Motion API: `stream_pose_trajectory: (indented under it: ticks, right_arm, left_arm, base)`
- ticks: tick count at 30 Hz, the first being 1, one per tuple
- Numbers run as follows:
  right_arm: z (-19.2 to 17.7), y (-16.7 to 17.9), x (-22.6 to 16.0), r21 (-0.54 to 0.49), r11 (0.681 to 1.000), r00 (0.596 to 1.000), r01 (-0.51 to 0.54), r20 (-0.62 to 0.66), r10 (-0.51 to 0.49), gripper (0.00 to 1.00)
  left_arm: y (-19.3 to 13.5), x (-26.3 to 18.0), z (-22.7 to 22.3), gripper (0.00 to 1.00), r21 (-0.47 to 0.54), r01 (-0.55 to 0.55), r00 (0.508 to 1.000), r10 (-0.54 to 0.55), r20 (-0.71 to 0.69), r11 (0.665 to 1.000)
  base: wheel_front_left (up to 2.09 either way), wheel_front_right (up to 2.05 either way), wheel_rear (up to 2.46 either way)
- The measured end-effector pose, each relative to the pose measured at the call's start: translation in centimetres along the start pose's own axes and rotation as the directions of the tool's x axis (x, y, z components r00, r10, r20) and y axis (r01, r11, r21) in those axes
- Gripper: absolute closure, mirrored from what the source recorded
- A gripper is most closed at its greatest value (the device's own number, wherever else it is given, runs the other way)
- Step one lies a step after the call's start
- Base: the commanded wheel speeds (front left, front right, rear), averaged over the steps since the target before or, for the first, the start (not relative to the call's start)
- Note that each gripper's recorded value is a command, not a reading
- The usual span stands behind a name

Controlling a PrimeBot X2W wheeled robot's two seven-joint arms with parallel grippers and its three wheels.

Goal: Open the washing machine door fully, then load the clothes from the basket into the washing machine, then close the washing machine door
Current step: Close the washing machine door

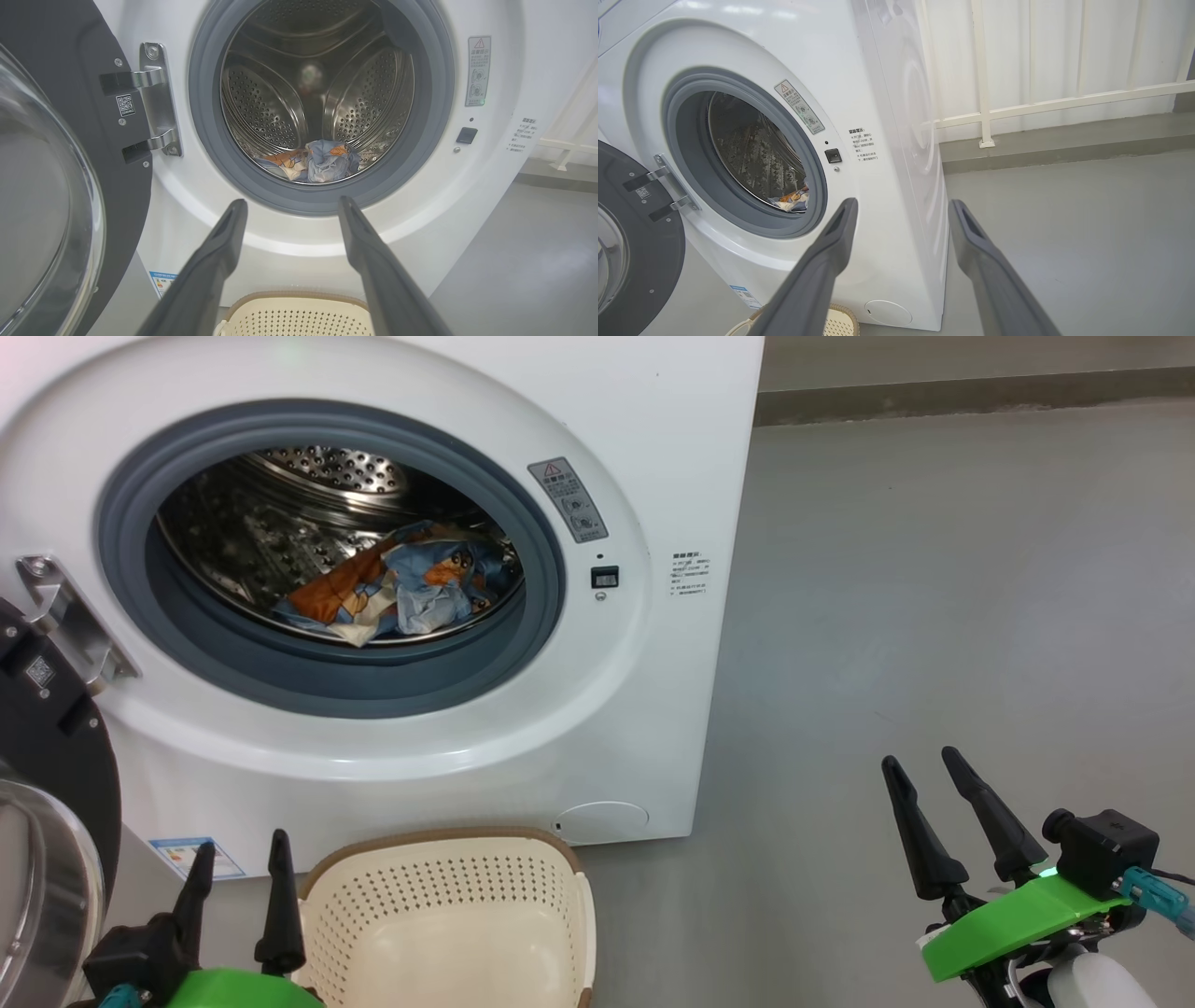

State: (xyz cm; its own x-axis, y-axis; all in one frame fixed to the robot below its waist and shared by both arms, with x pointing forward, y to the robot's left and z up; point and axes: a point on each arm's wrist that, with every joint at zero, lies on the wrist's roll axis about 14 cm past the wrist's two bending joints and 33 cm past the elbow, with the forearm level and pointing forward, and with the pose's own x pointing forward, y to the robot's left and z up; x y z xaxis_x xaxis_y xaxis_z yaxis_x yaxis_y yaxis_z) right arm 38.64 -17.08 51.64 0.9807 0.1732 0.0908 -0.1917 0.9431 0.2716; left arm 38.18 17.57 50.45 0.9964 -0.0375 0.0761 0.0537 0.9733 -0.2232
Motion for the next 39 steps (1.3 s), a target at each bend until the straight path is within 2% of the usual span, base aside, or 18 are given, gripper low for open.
stream_pose_trajectory:
  ticks: [17,39]
  right_arm:
    - [0.05,-0.31,-0.04,0.001,1.0,1.0,0.01,0.002,-0.01,0.0]
    - [-0.03,0.02,0.04,0.011,1.0,1.0,0.007,0.003,-0.007,0.0]
  left_arm:
    - [0.17,0.19,0.5,0.0,-0.008,-0.004,1.0,0.005,0.018,1.0]
    - [0.21,0.15,0.95,0.0,-0.014,-0.004,0.999,0.005,0.033,1.0]
  base:
    - [-0.1,0.08,0.02]
    - [-1.52,1.39,0.12]
